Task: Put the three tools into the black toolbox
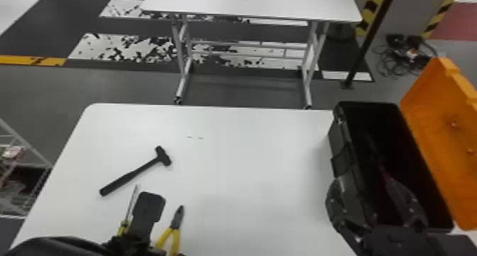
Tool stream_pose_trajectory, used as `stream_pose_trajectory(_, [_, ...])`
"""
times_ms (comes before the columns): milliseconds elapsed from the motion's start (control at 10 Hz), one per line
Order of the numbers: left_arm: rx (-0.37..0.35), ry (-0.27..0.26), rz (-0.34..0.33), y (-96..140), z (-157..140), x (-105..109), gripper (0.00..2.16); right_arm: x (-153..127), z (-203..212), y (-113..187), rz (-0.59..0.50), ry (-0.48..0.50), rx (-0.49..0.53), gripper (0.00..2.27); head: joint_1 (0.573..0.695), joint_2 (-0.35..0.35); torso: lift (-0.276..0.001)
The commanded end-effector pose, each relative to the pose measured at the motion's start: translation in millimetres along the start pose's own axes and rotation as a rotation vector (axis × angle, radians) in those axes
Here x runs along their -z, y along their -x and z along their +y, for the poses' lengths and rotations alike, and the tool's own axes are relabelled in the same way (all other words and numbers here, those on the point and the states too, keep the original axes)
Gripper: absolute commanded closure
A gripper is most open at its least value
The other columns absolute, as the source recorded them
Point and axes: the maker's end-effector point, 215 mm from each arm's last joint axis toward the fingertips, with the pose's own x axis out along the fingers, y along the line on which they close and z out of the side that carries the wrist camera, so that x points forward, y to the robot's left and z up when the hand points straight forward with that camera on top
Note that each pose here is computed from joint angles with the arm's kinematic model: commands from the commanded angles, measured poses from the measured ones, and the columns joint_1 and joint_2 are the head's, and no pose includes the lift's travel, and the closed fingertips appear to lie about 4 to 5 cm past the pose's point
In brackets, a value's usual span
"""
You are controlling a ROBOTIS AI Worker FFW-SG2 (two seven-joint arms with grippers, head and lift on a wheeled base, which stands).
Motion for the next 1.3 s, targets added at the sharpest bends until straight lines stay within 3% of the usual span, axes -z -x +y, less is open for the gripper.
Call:
stream_pose_trajectory(0, [-0.003, 0.002, 0.005, -3.7, 1.9, 1.0, 0.87, 1.2, -0.1, 0.2, 0.002, -0.002, 0.001, 0.11, 0.695, -0.016, -0.051])
stream_pose_trajectory(100, [-0.003, 0.002, 0.01, -4.1, 2.0, 2.6, 1.35, 0.3, -0.1, 0.2, -0.002, -0.002, 0.001, 0.11, 0.695, -0.014, -0.051])
stream_pose_trajectory(200, [-0.004, 0.001, 0.008, -3.0, 2.1, 1.7, 1.43, 0.3, -0.1, 0.2, -0.002, -0.002, 0.001, 0.11, 0.695, -0.012, -0.051])
stream_pose_trajectory(1200, [-0.017, -0.021, -0.079, 38.2, -7.5, -10.9, 1.43, 1.9, 6.8, -1.6, -0.001, -0.01, -0.009, 0.11, 0.695, -0.014, -0.051])
